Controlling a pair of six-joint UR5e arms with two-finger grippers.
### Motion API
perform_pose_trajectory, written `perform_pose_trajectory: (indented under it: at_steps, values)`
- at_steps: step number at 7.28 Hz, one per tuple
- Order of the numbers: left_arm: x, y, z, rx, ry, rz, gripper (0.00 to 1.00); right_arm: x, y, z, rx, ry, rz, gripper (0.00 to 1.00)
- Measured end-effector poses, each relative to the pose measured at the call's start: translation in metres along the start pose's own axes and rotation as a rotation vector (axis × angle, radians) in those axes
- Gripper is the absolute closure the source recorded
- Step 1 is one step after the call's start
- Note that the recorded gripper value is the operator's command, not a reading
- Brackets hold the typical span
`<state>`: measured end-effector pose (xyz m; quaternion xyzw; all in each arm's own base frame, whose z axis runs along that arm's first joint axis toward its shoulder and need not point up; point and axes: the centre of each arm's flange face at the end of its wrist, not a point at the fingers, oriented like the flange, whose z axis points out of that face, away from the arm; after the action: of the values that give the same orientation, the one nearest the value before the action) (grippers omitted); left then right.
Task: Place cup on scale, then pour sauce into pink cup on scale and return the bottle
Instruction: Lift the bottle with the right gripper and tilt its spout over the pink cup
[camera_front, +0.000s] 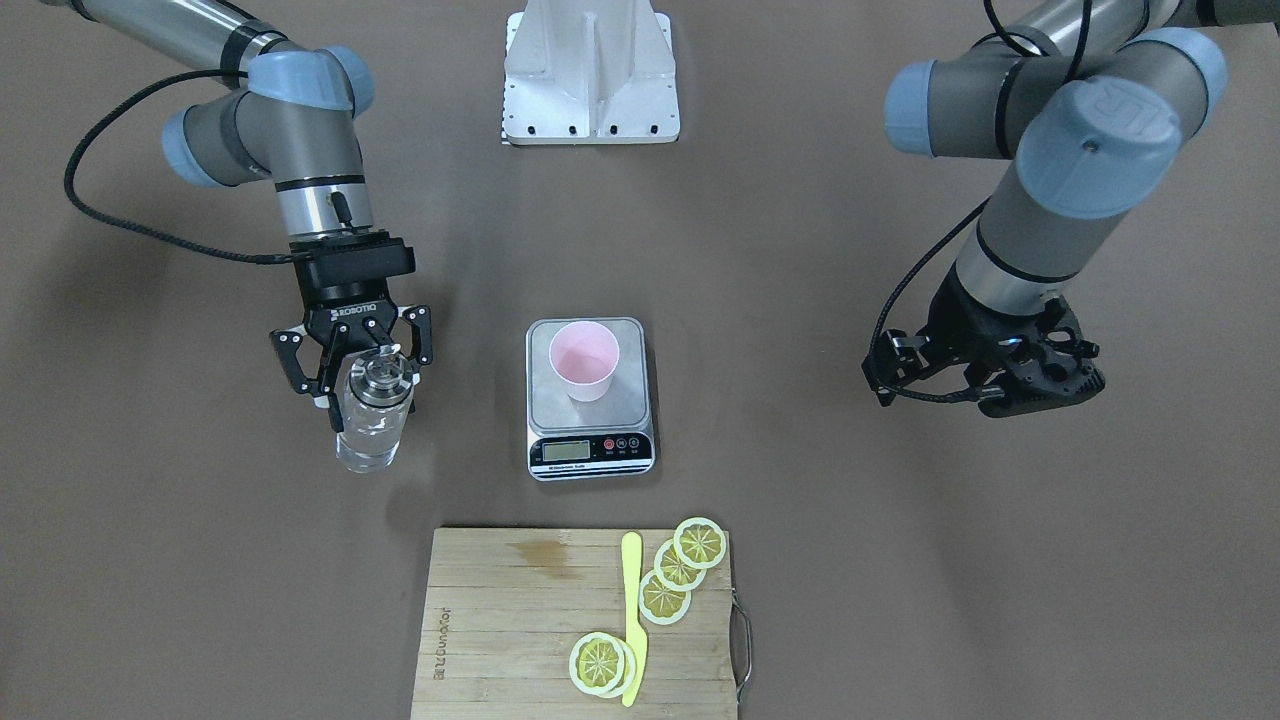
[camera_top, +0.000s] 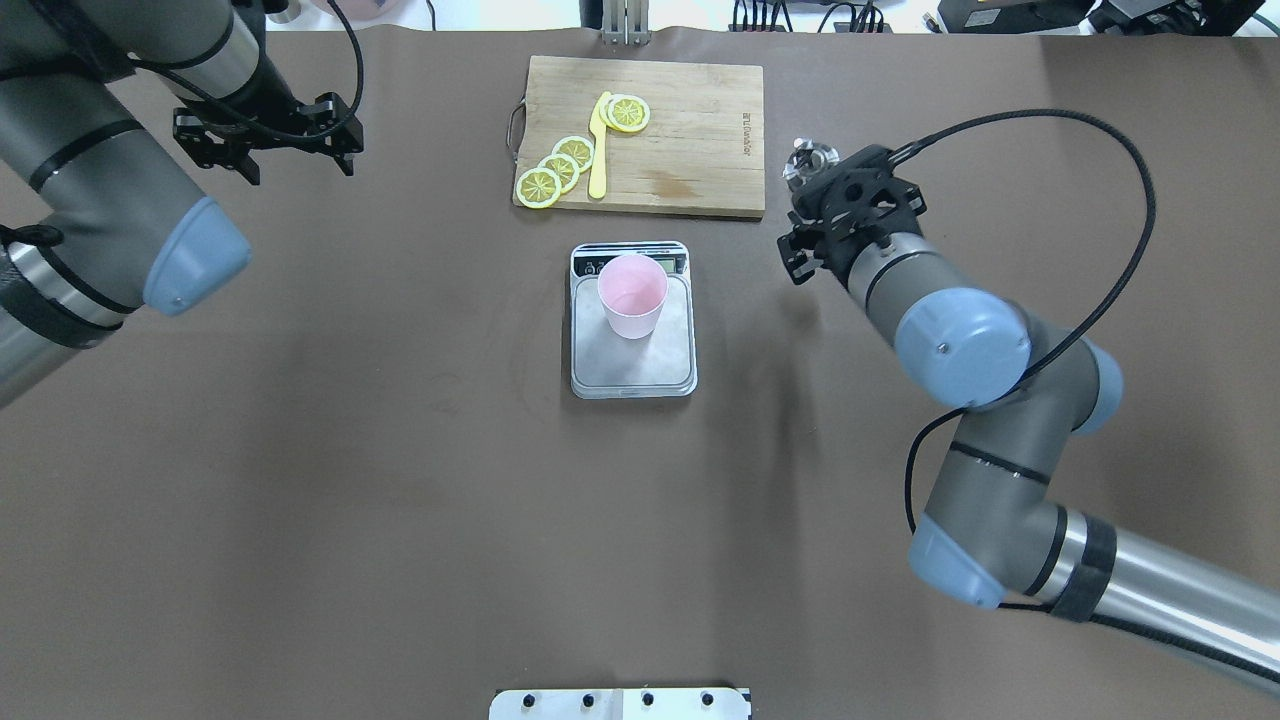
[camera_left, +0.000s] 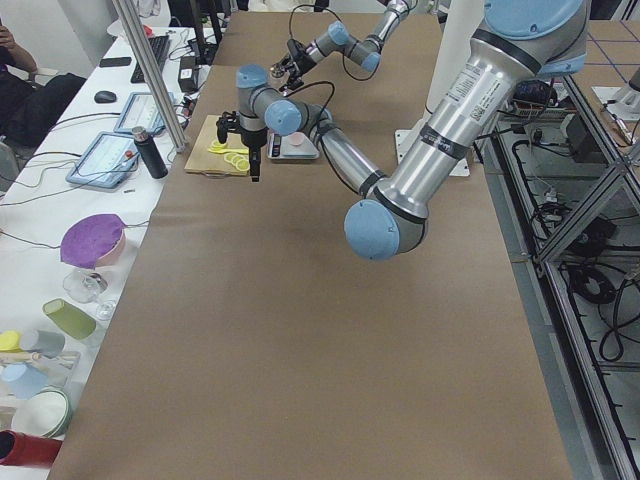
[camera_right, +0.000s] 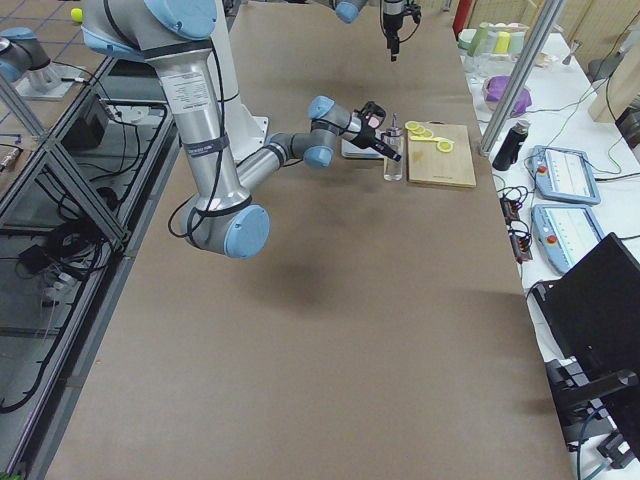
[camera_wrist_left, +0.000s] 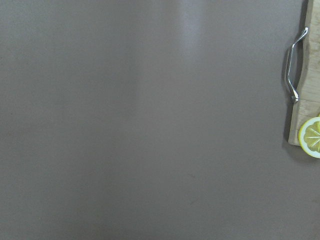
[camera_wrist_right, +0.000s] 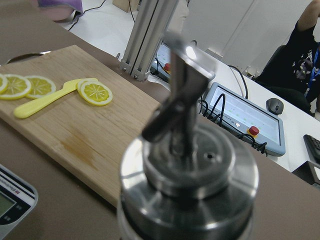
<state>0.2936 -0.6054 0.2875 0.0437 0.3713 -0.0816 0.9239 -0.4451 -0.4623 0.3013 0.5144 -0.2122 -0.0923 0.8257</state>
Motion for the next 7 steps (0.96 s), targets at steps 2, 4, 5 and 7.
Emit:
perform_pose_trajectory:
  at_steps: [2, 4, 5, 7]
  values:
    - [-0.045, -0.014, 0.000, 0.007, -0.025, 0.045, 0.02, -0.053, -0.010, -0.012, -0.018, 0.103, -0.160, 1.00]
    - [-0.069, -0.017, 0.003, 0.005, -0.041, 0.062, 0.02, -0.077, -0.027, -0.016, -0.048, 0.187, -0.295, 1.00]
    - [-0.076, -0.016, 0.007, 0.005, -0.042, 0.065, 0.02, -0.082, -0.027, -0.014, -0.052, 0.229, -0.354, 1.00]
    - [-0.095, -0.012, 0.020, 0.005, -0.041, 0.067, 0.02, -0.096, -0.013, -0.010, -0.045, 0.348, -0.510, 1.00]
